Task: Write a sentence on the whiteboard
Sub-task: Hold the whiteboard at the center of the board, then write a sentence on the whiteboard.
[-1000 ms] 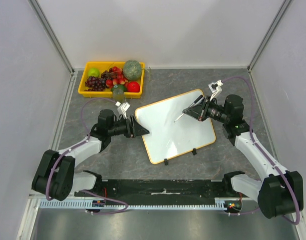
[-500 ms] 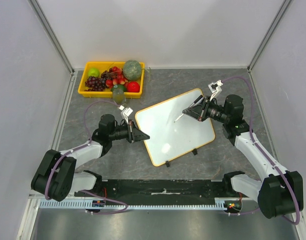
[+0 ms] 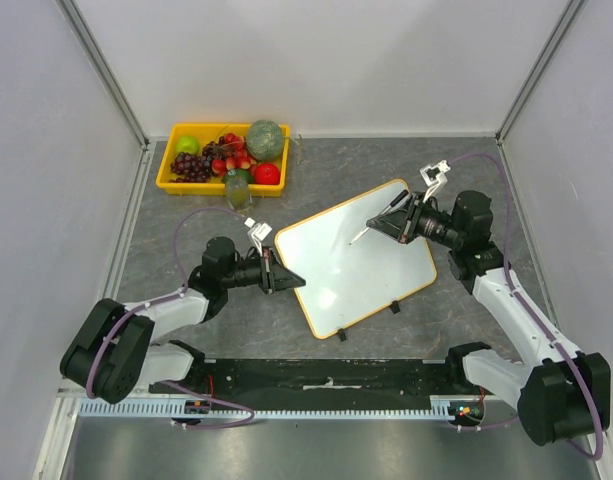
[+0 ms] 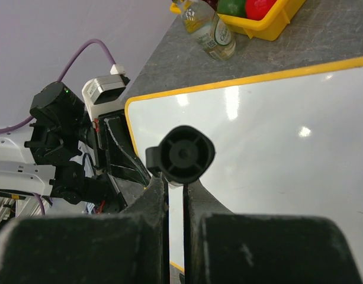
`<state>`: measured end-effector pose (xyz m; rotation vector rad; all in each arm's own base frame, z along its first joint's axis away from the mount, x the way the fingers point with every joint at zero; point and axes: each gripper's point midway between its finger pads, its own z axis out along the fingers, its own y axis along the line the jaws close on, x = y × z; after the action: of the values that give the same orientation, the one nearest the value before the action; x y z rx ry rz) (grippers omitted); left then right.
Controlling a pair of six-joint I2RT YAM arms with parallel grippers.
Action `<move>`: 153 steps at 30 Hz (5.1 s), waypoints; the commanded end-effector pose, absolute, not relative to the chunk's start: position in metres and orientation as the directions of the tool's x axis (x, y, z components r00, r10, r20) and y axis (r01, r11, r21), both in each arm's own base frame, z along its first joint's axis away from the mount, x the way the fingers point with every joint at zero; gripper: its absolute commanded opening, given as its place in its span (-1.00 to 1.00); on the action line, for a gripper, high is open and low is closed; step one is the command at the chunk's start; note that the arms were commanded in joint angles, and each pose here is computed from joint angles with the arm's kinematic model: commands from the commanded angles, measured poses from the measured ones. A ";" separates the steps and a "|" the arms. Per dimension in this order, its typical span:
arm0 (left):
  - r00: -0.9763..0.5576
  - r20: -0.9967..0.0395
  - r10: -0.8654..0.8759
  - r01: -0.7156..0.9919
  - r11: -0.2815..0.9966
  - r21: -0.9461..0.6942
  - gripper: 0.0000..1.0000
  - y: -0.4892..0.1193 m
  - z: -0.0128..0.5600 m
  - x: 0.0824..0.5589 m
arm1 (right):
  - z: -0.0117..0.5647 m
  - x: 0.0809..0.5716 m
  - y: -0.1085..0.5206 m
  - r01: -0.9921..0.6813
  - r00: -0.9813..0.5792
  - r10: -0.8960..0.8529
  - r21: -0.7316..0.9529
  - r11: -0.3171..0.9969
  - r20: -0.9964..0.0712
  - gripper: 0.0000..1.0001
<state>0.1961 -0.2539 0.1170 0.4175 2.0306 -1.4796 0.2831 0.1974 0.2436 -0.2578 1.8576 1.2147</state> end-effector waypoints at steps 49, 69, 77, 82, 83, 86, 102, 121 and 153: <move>-0.775 -0.625 -0.094 0.471 0.574 -0.670 0.77 -0.229 0.113 0.160 | 0.280 0.280 0.199 -0.664 -0.515 0.272 0.579 0.472 -0.813 -1.00; -0.711 -0.674 -0.199 0.478 0.566 -0.672 0.10 -0.237 0.138 0.187 | 0.275 0.282 0.197 -0.657 -0.516 0.265 0.575 0.488 -0.815 -1.00; -0.681 -0.727 -0.088 0.536 0.617 -0.576 -0.96 -0.231 0.125 0.190 | 0.270 0.288 0.193 -0.663 -0.481 0.230 0.523 0.536 -0.846 -1.00; -0.664 -0.745 -0.067 0.523 0.671 -0.526 -0.96 -0.222 0.123 0.200 | 0.274 0.290 0.192 -0.677 -0.433 0.199 0.463 0.572 -0.879 -1.00; -0.665 -0.744 -0.067 0.516 0.678 -0.523 -0.96 -0.220 0.123 0.202 | 0.276 0.290 0.193 -0.680 -0.418 0.195 0.448 0.581 -0.887 -1.00; -0.682 -0.729 -0.054 0.497 0.697 -0.517 -0.96 -0.217 0.116 0.206 | 0.284 0.286 0.199 -0.693 -0.366 0.167 0.388 0.608 -0.916 -1.00; -0.734 -0.679 -0.032 0.454 0.720 -0.525 -0.60 -0.214 0.103 0.202 | 0.285 0.265 0.211 -0.703 -0.240 0.127 0.263 0.661 -0.962 -1.00; -0.735 -0.677 -0.027 0.453 0.724 -0.520 -0.51 -0.212 0.103 0.200 | 0.277 0.265 0.218 -0.709 -0.276 0.132 0.295 0.640 -0.952 -1.00; -0.734 -0.678 -0.026 0.458 0.718 -0.524 -0.50 -0.212 0.106 0.199 | 0.273 0.263 0.218 -0.726 -0.256 0.122 0.275 0.630 -0.959 -1.00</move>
<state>0.1904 -0.2284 0.1166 0.3128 2.2131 -1.0572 0.2612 0.2153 0.2627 -0.4822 1.7044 0.8770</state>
